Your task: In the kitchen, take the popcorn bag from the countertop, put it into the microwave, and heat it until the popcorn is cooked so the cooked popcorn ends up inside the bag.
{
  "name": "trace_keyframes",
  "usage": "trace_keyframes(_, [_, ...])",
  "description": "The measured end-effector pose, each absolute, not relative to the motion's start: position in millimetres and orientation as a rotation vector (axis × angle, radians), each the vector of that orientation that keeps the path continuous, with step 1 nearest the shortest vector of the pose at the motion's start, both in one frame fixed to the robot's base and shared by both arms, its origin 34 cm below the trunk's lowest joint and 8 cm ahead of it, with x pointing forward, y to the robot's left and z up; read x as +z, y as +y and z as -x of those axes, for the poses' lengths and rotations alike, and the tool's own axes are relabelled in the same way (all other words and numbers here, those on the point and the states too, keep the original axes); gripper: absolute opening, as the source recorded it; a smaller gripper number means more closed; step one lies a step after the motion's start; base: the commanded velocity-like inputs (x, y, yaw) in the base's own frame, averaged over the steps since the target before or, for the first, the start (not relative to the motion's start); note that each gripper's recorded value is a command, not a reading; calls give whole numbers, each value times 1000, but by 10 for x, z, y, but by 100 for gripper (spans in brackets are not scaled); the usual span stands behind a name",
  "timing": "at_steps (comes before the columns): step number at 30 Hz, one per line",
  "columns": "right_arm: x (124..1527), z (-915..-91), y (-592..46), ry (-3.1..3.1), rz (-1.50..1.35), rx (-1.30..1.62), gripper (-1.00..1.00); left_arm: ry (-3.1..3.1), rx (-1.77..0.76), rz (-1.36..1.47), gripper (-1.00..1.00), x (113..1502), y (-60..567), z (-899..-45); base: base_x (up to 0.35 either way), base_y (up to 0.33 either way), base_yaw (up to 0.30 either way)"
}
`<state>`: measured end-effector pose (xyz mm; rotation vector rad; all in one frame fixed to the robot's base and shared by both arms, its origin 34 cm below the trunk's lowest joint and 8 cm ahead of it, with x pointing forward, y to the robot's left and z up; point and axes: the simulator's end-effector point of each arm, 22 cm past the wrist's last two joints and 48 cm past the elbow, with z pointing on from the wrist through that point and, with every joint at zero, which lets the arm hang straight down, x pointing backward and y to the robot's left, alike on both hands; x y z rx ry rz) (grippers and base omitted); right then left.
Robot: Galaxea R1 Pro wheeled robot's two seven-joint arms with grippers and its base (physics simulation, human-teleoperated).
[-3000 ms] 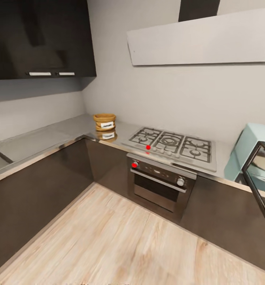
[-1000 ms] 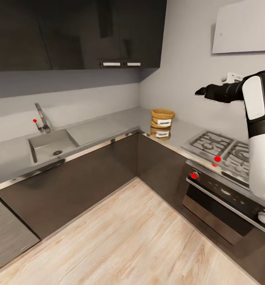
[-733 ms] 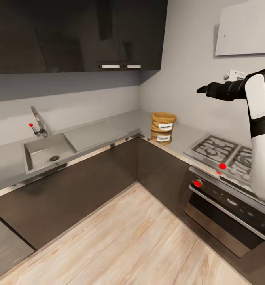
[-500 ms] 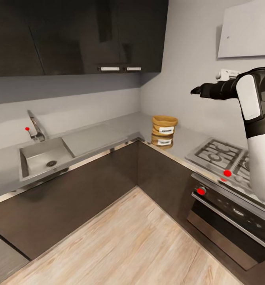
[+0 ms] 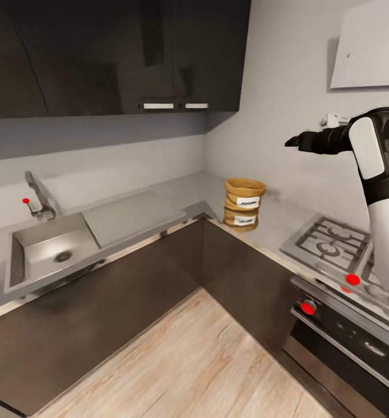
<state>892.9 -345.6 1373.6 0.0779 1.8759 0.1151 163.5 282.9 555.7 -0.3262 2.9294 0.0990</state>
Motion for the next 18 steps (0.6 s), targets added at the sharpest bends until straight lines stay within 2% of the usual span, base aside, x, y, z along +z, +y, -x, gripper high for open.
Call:
trace_keyframes(4, [13735, -8883, -3629, 1877, -106, 166, 100, 2927, 98, 326, 100, 5558, 2822, -1641, 322, -137, 0])
trace_keyframes(13, [13151, -8956, -3342, 2027, 10, 121, 100, 2925, 97, 326, 100, 5559, 2819, -1645, 322, -137, 0])
trace_keyframes(18, [13007, -8954, -3412, 2057, 12, 90, 100, 2925, 96, 326, 100, 5559, 2812, -1645, 322, -126, 0])
